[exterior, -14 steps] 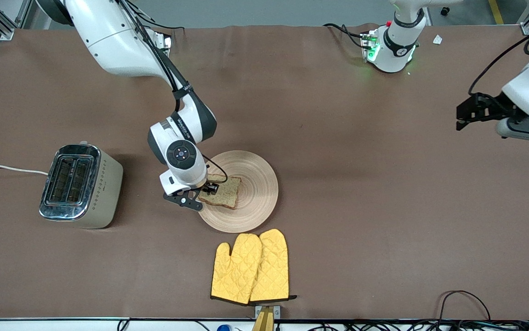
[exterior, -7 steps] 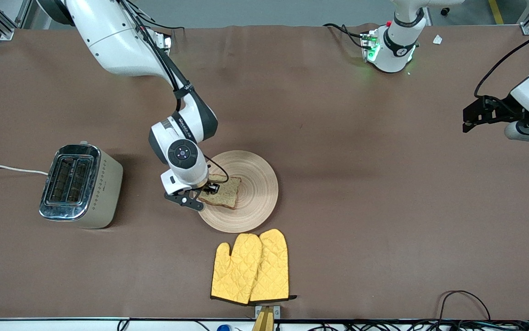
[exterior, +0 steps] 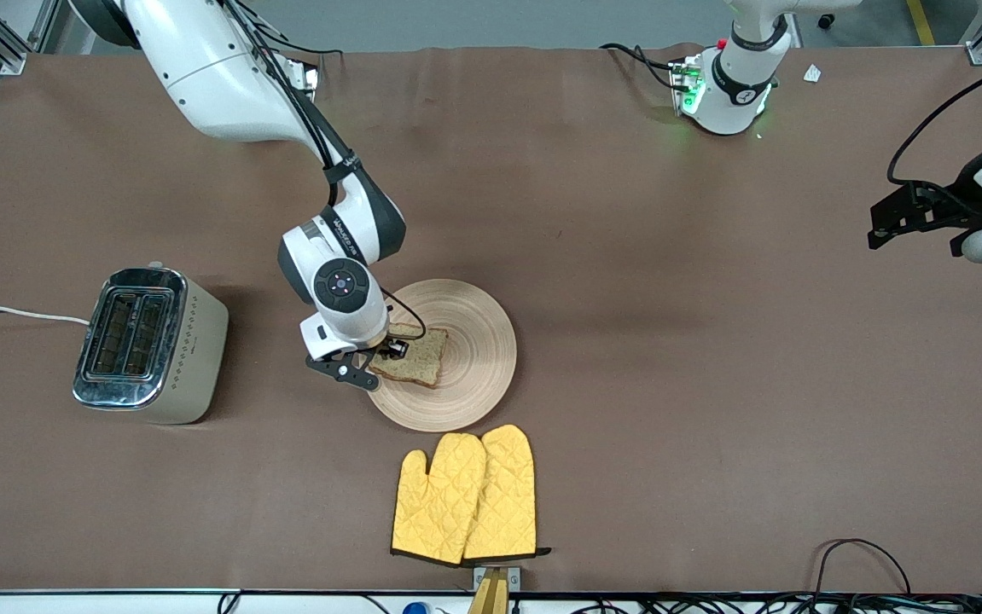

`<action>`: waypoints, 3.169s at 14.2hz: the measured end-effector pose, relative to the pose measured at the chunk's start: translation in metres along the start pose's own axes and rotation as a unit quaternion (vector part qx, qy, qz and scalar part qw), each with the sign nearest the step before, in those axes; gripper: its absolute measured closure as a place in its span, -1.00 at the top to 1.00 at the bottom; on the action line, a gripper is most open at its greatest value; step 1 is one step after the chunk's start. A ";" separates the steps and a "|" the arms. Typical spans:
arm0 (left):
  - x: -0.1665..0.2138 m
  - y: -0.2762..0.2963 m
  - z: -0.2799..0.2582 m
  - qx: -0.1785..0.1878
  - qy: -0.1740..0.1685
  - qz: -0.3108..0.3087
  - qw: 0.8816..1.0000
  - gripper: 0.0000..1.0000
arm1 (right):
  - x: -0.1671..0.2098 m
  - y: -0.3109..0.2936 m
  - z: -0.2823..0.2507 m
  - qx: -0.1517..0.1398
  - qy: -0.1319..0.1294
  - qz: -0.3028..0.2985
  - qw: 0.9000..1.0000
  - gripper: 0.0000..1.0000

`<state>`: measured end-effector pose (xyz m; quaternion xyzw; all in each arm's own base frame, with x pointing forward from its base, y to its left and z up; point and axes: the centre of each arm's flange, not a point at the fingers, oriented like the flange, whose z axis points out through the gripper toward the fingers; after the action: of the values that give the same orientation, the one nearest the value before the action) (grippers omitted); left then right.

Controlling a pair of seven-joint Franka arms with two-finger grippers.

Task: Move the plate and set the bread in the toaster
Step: 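Close the right gripper on the bread slice edge, then lift the bread with the right gripper and carry it to the toaster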

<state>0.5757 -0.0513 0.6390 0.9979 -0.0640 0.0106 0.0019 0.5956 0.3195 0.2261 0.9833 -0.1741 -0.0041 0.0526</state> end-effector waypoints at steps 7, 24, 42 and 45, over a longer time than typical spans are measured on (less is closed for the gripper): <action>-0.001 -0.015 -0.001 0.000 0.001 -0.013 1.000 1.00 | 0.002 0.002 0.001 -0.001 0.000 0.003 1.000 -0.61; -0.011 -0.013 -0.010 -0.001 0.007 -0.023 1.000 1.00 | 0.002 -0.006 -0.011 0.002 -0.006 0.006 1.000 -0.95; -0.010 -0.014 -0.011 -0.001 0.009 -0.024 1.000 1.00 | 0.044 0.078 -0.219 -0.170 0.027 -0.022 0.985 -0.95; -0.010 -0.014 -0.011 -0.001 0.009 -0.024 1.000 1.00 | 0.044 0.097 -0.225 -0.274 0.058 -0.030 0.959 -0.95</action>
<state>0.5672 -0.0357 0.6495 0.9990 -0.0397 0.0197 0.0035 0.6097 0.2366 0.4605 0.9343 -0.1335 0.0040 0.3304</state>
